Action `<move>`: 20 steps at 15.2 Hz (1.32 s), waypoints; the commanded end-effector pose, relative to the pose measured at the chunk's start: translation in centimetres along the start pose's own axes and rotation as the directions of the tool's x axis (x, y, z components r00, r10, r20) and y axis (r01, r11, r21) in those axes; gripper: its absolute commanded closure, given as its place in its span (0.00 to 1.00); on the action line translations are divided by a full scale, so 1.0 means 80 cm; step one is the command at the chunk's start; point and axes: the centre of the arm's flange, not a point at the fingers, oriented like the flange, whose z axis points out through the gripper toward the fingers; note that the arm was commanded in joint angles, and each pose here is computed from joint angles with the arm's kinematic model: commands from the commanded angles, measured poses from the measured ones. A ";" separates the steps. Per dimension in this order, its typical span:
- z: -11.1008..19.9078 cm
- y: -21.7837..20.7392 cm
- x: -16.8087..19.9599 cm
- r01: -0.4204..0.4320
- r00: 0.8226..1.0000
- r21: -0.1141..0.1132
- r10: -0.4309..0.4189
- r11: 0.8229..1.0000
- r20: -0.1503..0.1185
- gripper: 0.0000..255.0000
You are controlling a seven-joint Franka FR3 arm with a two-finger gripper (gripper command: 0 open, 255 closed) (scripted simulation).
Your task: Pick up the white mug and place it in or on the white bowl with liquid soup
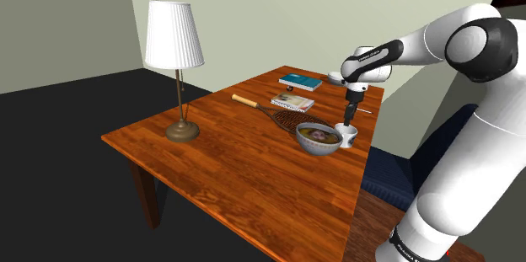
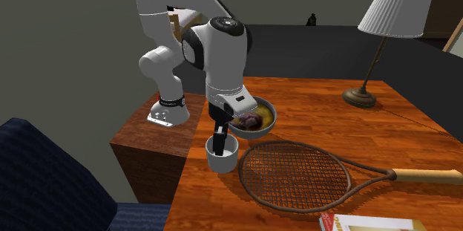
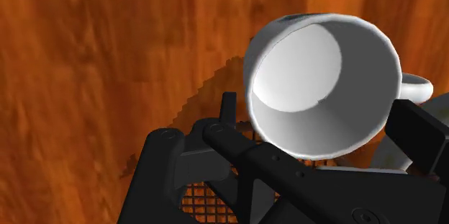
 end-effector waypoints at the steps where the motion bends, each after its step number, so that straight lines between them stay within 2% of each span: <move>1: 0.013 0.031 0.001 0.004 1.000 0.006 -0.004 1.000 -0.003 0.00; 2: 0.018 0.044 0.002 0.004 1.000 0.009 -0.004 1.000 -0.004 0.00; 10: 0.068 0.044 0.002 0.004 1.000 0.009 -0.004 1.000 -0.004 0.00; 17: 0.068 0.044 0.002 0.004 1.000 0.009 -0.004 1.000 -0.004 0.00; 18: 0.068 0.044 0.002 0.004 1.000 0.009 -0.004 1.000 -0.004 1.00; 20: 0.068 0.044 0.002 0.004 1.000 0.009 -0.004 1.000 -0.004 1.00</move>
